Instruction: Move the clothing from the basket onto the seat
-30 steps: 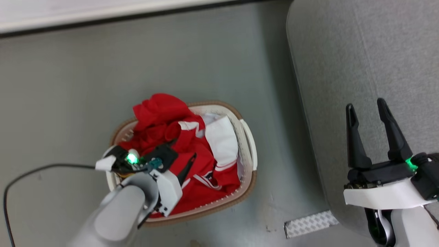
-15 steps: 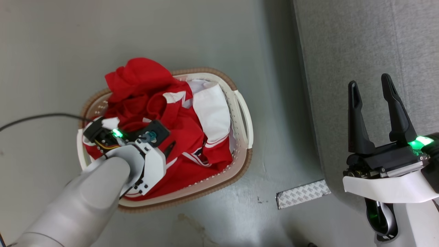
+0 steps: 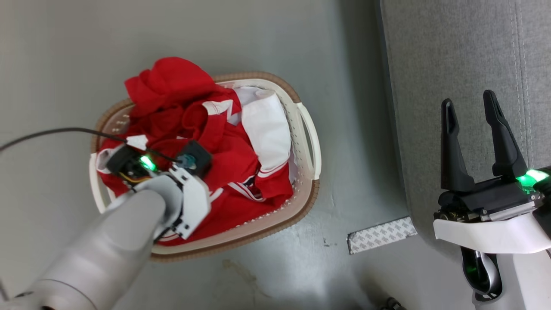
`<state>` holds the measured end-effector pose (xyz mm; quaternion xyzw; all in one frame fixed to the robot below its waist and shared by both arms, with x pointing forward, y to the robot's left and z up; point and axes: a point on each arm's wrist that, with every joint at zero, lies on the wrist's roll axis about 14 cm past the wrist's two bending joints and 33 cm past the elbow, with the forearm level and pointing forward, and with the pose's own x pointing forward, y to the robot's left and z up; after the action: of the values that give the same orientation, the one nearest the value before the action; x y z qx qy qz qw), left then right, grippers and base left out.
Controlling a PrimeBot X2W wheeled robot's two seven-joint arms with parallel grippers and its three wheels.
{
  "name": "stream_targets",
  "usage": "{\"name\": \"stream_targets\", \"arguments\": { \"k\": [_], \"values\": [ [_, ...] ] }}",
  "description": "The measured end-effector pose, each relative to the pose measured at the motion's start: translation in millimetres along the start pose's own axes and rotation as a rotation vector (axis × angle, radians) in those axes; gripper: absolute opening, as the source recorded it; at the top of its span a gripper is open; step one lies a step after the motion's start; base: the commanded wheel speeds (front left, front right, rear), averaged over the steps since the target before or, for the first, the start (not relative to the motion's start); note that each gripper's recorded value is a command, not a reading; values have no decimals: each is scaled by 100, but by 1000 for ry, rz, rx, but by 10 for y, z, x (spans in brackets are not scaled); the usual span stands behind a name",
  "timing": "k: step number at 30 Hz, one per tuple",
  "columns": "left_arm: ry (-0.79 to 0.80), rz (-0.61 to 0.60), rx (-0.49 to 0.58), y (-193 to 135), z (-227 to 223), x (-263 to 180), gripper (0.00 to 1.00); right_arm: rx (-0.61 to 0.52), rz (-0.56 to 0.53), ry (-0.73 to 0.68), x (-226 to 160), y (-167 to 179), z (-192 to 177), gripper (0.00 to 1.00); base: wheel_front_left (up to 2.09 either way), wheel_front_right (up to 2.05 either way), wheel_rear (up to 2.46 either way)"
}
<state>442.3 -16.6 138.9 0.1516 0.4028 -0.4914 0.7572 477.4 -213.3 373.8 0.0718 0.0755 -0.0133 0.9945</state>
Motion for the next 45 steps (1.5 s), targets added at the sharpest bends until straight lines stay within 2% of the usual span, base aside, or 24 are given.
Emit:
{"name": "stream_targets", "arguments": {
  "k": [7, 15, 29, 38, 45],
  "values": [
    [-134, 36, -98, -64, 336, -241, 0, 11, 15, -55, -12, 72, 235, 100, 0, 0, 0],
    [-339, 140, -145, -47, 924, -842, 0, 29, 27, -138, -209, 163, 648, 100, 0, 0, 0],
    [-720, 354, -79, -310, 1874, -2348, 0, 42, 29, -263, -924, 239, 1211, 100, 0, 0, 0],
    [-917, 460, -53, -599, 2121, -3162, 0, 40, 37, -322, -1269, 272, 1388, 100, 0, 0, 0],
    [-1000, 491, -31, -808, 2224, -3549, 0, 30, 27, -357, -1461, 239, 1470, 100, 0, 0, 0]
  ]
}}
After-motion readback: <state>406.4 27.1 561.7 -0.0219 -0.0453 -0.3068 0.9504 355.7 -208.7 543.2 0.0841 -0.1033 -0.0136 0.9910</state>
